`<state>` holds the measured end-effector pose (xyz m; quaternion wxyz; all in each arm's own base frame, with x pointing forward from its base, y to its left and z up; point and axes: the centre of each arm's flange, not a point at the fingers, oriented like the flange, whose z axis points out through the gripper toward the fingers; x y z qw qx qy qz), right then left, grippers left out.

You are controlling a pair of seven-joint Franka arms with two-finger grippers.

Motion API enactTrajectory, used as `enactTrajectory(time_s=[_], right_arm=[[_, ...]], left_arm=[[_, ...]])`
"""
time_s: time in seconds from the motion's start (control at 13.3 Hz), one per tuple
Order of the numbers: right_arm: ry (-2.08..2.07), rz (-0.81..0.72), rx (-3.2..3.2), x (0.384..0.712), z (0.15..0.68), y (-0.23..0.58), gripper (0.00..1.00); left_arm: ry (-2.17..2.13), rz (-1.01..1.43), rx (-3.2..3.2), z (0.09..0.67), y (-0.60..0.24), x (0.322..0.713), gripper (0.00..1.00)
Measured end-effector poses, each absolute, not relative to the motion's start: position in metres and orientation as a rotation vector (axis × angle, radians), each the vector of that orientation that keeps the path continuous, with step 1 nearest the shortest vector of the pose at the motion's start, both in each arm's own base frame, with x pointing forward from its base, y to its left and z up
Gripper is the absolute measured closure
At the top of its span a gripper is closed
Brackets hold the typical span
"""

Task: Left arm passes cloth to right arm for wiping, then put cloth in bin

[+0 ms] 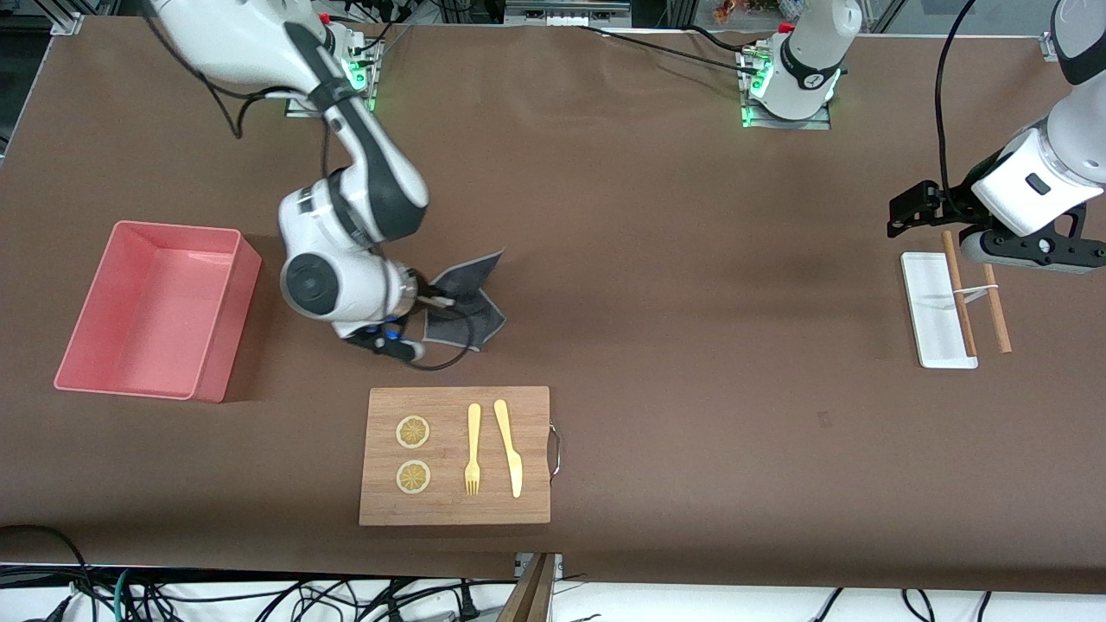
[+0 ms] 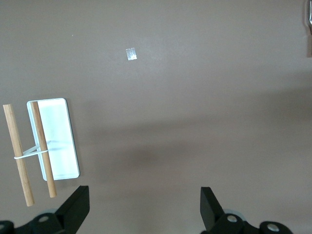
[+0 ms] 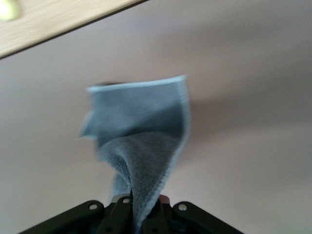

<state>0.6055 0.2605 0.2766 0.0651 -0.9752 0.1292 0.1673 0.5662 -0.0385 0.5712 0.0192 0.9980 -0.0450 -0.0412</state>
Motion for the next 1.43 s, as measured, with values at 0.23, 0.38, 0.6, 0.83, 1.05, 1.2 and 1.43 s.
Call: enactTrajectory(time_s=[0.23,0.38,0.6,0.83,1.05,1.2,1.43], right_arm=[[0.234,0.544,-2.986,0.613,0.244,0.172,0.98],[0.112,0.53,-3.033,0.62,0.232,0.114,0.98],[-0.095,0.5,-3.046,0.629,0.23,0.031,0.98],[-0.274,0.472,-3.072,0.633,0.239,-0.026,0.98],[-0.395,0.426,-3.139,0.643,0.284,-0.031,0.98],[-0.446,0.428,-3.166,0.644,0.329,-0.03,0.98],[-0.545,0.407,-3.17,0.638,0.39,-0.033,0.98]], left_arm=[[-0.14,-0.131,3.097,0.571,-0.039,0.566,0.0],[-0.14,-0.132,3.097,0.571,-0.039,0.566,0.0],[-0.141,-0.133,3.097,0.571,-0.039,0.566,0.0],[-0.143,-0.145,3.097,0.57,-0.04,0.565,0.0],[-0.143,-0.149,3.097,0.57,-0.039,0.565,0.0],[-0.142,-0.15,3.097,0.57,-0.039,0.564,0.0],[-0.142,-0.15,3.097,0.57,-0.039,0.564,0.0]])
